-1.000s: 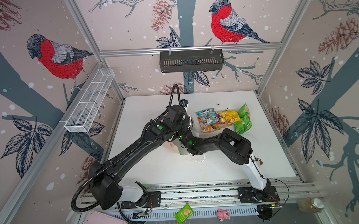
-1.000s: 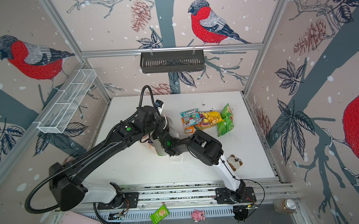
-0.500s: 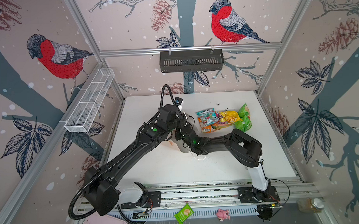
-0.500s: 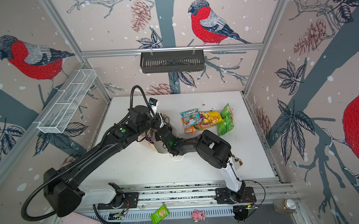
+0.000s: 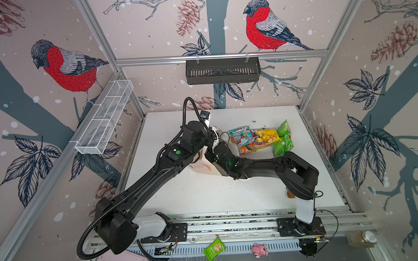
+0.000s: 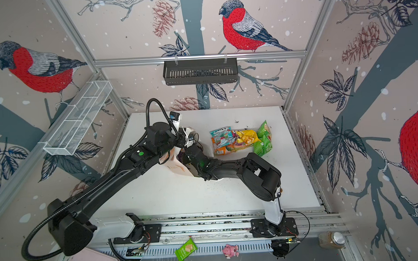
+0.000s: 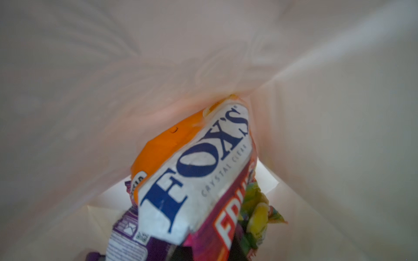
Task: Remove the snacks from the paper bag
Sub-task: 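Close the right gripper on the Fox's Fruits packet inside the bag, then lift the Fox's Fruits packet out with the right gripper while the left holds the bag, then carry the Fox's Fruits packet to the snack pile and open the right gripper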
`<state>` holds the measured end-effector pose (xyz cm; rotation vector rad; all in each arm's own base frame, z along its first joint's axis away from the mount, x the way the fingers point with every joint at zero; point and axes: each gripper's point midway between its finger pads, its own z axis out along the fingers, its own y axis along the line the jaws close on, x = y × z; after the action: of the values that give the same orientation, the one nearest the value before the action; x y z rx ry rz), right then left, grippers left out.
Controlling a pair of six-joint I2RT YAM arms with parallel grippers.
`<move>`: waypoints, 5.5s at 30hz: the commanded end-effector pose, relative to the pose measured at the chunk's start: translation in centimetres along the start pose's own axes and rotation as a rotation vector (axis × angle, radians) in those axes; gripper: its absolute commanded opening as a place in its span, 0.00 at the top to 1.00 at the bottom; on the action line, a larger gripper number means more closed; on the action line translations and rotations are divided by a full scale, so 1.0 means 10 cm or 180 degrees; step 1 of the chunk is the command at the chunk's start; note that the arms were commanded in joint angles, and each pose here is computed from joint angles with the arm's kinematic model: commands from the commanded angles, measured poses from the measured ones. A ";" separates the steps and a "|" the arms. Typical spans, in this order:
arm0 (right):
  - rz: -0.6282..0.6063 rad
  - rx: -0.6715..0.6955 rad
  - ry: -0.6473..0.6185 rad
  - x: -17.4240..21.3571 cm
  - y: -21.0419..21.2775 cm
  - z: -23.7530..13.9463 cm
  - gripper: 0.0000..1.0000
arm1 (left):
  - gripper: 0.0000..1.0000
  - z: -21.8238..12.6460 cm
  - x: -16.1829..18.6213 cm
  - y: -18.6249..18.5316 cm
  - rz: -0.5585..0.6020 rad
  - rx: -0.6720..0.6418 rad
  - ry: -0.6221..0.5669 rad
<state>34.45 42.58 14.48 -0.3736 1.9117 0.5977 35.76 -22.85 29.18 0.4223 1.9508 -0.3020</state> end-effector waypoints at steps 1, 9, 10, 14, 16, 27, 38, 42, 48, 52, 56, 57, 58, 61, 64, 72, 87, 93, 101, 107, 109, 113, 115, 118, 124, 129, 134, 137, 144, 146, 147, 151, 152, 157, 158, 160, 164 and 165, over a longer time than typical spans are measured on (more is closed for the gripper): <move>-0.0013 -0.0369 -0.0806 -0.75 0.36 -0.19 0.90 | 1.00 0.03 0.39 0.16 0.0135 -0.0280 0.0486; -0.0141 -0.0245 -0.0905 -0.90 0.35 -0.31 0.90 | 1.00 0.03 0.42 0.24 0.0202 -0.0434 0.0565; -0.0152 -0.0249 -0.0924 -0.95 0.36 -0.33 0.90 | 1.00 0.02 0.43 0.27 0.0202 -0.0473 0.0581; -0.0136 -0.0281 -0.0953 -1.08 0.38 -0.40 0.90 | 1.00 -0.02 0.38 0.27 0.0186 -0.0480 0.0504; -0.0132 -0.0298 -0.0941 -1.11 0.40 -0.42 0.90 | 1.00 -0.05 0.34 0.28 0.0190 -0.0475 0.0445; -0.0026 -0.0306 -0.0844 -1.13 0.35 -0.48 0.92 | 1.00 -0.10 0.20 0.29 0.0218 -0.0461 0.0294; -0.0034 -0.0229 -0.0728 -1.01 0.25 -0.54 0.93 | 1.00 -0.12 0.01 0.25 0.0213 -0.0338 0.0155; -0.0026 -0.0156 -0.0700 -1.01 0.20 -0.56 0.94 | 1.00 -0.14 -0.07 0.24 0.0235 -0.0302 0.0079; -0.0004 -0.0111 -0.0682 -1.02 0.17 -0.60 0.94 | 1.00 -0.14 -0.11 0.29 0.0221 -0.0257 0.0029; 0.0034 -0.0131 -0.0643 -1.04 0.18 -0.65 0.94 | 1.00 -0.14 -0.13 0.35 0.0160 -0.0220 -0.0008; 0.0036 -0.0116 -0.0651 -1.10 0.19 -0.74 0.94 | 1.00 -0.18 -0.15 0.36 0.0085 -0.0186 -0.0088; 0.0039 -0.0107 -0.0646 -1.10 0.18 -0.75 0.94 | 1.00 -0.19 -0.16 0.37 0.0070 -0.0187 -0.0115; 0.0046 -0.0096 -0.0635 -1.10 0.18 -0.76 0.94 | 1.00 -0.20 -0.16 0.37 0.0055 -0.0185 -0.0135; 0.0044 -0.0068 -0.0592 -1.10 0.16 -0.78 0.95 | 1.00 -0.23 -0.17 0.41 -0.0003 -0.0175 -0.0202; 0.0050 -0.0047 -0.0574 -1.09 0.13 -0.84 0.97 | 1.00 -0.26 -0.19 0.45 -0.0047 -0.0205 -0.0255; 0.0057 -0.0010 -0.0595 -1.21 0.07 -1.01 0.96 | 1.00 -0.33 -0.18 0.54 -0.0151 -0.0225 -0.0371; 0.0542 -0.0294 -0.0516 -1.43 -0.05 -1.12 0.96 | 1.00 -0.26 -0.04 0.63 -0.0241 -0.0178 -0.0370; 0.0773 -0.0395 -0.0596 -1.61 -0.17 -1.11 0.95 | 1.00 -0.23 0.04 0.60 -0.0282 -0.0115 -0.0323; 0.0671 -0.0405 -0.0805 -1.96 -0.12 -1.00 0.96 | 1.00 -0.29 0.04 0.57 -0.0280 -0.0065 -0.0372; 0.0561 -0.0425 -0.1119 -2.42 -0.08 -1.06 0.97 | 1.00 -0.34 0.02 0.59 -0.0268 -0.0098 -0.0419; 0.0523 -0.0381 -0.1193 -2.53 -0.13 -1.09 0.97 | 1.00 -0.35 0.02 0.59 -0.0276 -0.0090 -0.0427; 0.0521 -0.0259 -0.1281 -2.68 -0.33 -1.15 0.97 | 1.00 -0.36 0.02 0.60 -0.0269 -0.0111 -0.0429; 0.0546 -0.0156 -0.1281 -2.69 -0.49 -1.18 0.97 | 1.00 -0.37 0.02 0.62 -0.0262 -0.0141 -0.0437; 0.0602 0.0056 -0.1248 -2.64 -0.79 -1.24 0.97 | 1.00 -0.38 0.01 0.62 -0.0261 -0.0150 -0.0448; 0.0788 0.0700 -0.0874 -2.01 -1.54 -1.37 0.98 | 1.00 -0.38 0.02 0.64 -0.0250 -0.0181 -0.0443; 0.0891 0.1230 -0.0491 -1.26 -1.90 -1.58 0.95 | 1.00 -0.39 0.02 0.66 -0.0233 -0.0229 -0.0449; 0.1226 0.1481 -0.0203 -0.55 -2.12 -1.71 0.95 | 1.00 -0.40 0.01 0.66 -0.0239 -0.0235 -0.0461; 0.1348 0.1651 -0.0059 -0.21 -2.27 -1.72 0.95 | 1.00 -0.40 0.00 0.66 -0.0250 -0.0229 -0.0473; 0.1412 0.1953 0.0436 0.26 -2.53 -1.56 0.95 | 1.00 -0.42 0.00 0.66 -0.0259 -0.0222 -0.0483; 0.1426 0.1975 0.0625 0.36 -2.56 -1.49 0.96 | 1.00 -0.42 0.01 0.66 -0.0259 -0.0222 -0.0483; 0.1413 0.2002 0.0718 0.41 -2.57 -1.45 0.96 | 1.00 -0.42 0.00 0.66 -0.0259 -0.0226 -0.0490; 0.1379 0.2005 0.0892 0.47 -2.55 -1.33 0.69 | 1.00 -0.42 0.00 0.67 -0.0258 -0.0236 -0.0489; 0.1375 0.1998 0.0891 0.46 -2.54 -1.31 0.51 | 1.00 -0.42 0.01 0.67 -0.0256 -0.0239 -0.0485; 0.1170 0.1914 0.0533 -0.05 -2.37 -1.36 0.00 | 1.00 -0.41 0.01 0.67 -0.0265 -0.0235 -0.0480; 0.1126 0.1890 0.0449 -0.17 -2.33 -1.38 0.00 | 1.00 -0.41 0.01 0.66 -0.0259 -0.0225 -0.0481; 0.1048 0.1711 0.0252 -0.44 -2.20 -1.42 0.00 | 1.00 -0.41 0.01 0.65 -0.0266 -0.0210 -0.0487; 0.1030 0.1333 -0.0082 -0.84 -1.99 -1.53 0.00 | 1.00 -0.43 -0.01 0.64 -0.0284 -0.0179 -0.0509; 0.1020 0.1211 -0.0192 -0.95 -1.92 -1.58 0.00 | 1.00 -0.43 -0.02 0.63 -0.0285 -0.0164 -0.0517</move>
<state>36.25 16.74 21.03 0.2598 2.0667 0.3563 34.78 -15.12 29.35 0.2744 1.8803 -0.3005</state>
